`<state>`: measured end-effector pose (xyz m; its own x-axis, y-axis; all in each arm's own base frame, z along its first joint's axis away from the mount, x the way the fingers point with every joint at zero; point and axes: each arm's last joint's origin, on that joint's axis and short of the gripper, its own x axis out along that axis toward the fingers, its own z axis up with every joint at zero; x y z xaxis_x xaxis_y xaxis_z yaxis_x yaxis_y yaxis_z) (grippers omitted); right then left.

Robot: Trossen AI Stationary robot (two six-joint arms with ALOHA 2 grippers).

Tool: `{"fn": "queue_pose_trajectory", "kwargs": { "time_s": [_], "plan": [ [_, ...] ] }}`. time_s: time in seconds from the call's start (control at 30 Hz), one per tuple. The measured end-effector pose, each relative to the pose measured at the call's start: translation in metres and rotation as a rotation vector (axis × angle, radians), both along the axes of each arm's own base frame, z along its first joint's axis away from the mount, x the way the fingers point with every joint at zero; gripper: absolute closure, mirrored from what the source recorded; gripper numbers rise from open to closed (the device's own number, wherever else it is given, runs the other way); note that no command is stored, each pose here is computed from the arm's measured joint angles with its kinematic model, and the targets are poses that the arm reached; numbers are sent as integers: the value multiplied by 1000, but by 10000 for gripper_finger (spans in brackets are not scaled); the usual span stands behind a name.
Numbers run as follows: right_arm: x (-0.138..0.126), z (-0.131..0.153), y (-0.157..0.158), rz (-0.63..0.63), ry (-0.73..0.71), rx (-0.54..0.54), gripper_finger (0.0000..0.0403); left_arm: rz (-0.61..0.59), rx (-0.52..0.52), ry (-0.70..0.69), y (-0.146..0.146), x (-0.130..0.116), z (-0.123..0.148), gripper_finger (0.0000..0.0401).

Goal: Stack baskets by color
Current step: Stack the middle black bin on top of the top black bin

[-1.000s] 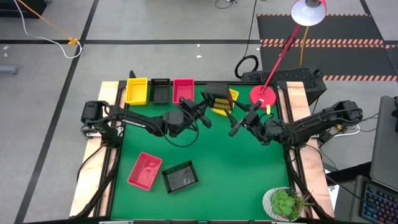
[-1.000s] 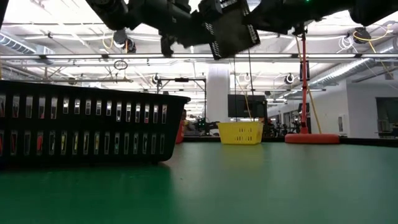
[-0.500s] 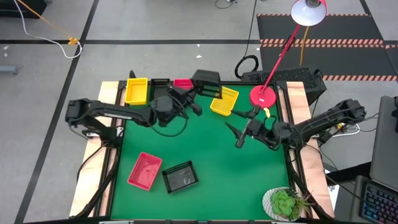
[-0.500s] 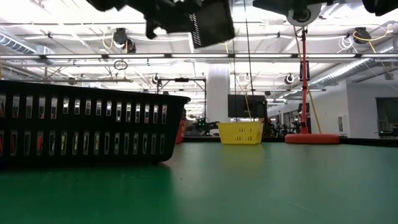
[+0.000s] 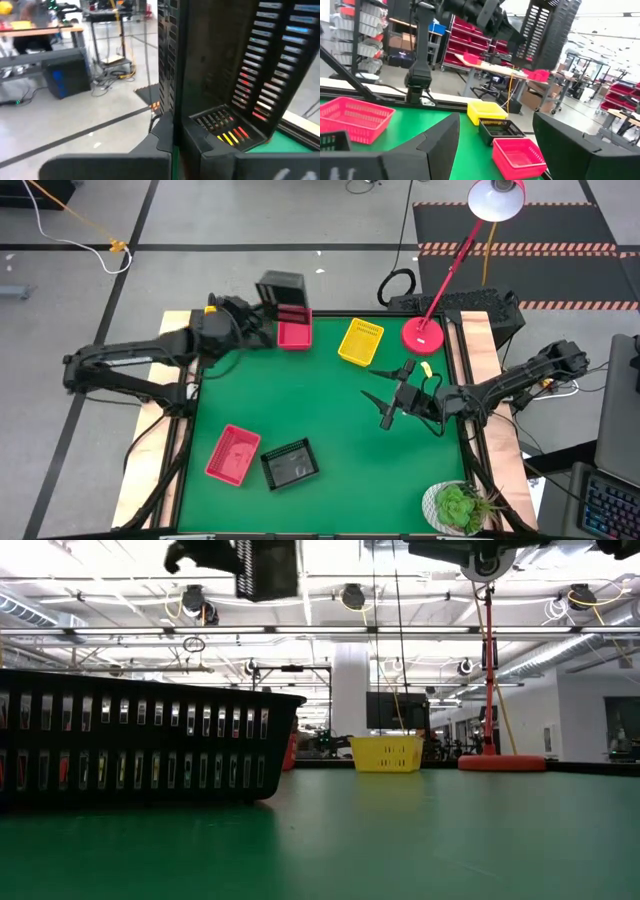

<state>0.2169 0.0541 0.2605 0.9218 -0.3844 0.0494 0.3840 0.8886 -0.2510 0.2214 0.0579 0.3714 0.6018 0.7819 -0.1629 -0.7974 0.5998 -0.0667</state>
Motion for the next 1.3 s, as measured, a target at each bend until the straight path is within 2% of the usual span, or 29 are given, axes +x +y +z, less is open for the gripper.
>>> {"fn": "queue_pose_trajectory", "kwargs": {
  "time_s": [0.27, 0.43, 0.63, 1.0, 1.3],
  "plan": [
    [1, -3, 0, -3, 34, -29, 156, 50, -127, 112, 13, -33, 41, 393],
    [1, -4, 0, -6, 55, -45, 156, 71, -242, 173, 28, -44, 46, 394],
    [1, -5, 0, -6, 66, -61, 156, 92, -362, 219, 56, -48, 34, 393],
    [1, -6, 0, -7, 96, -97, 156, 143, -658, 254, 129, -53, -5, 393],
    [1, -9, 0, -6, 123, -109, 156, 221, -810, 359, 155, -51, -37, 393]
  ]
}}
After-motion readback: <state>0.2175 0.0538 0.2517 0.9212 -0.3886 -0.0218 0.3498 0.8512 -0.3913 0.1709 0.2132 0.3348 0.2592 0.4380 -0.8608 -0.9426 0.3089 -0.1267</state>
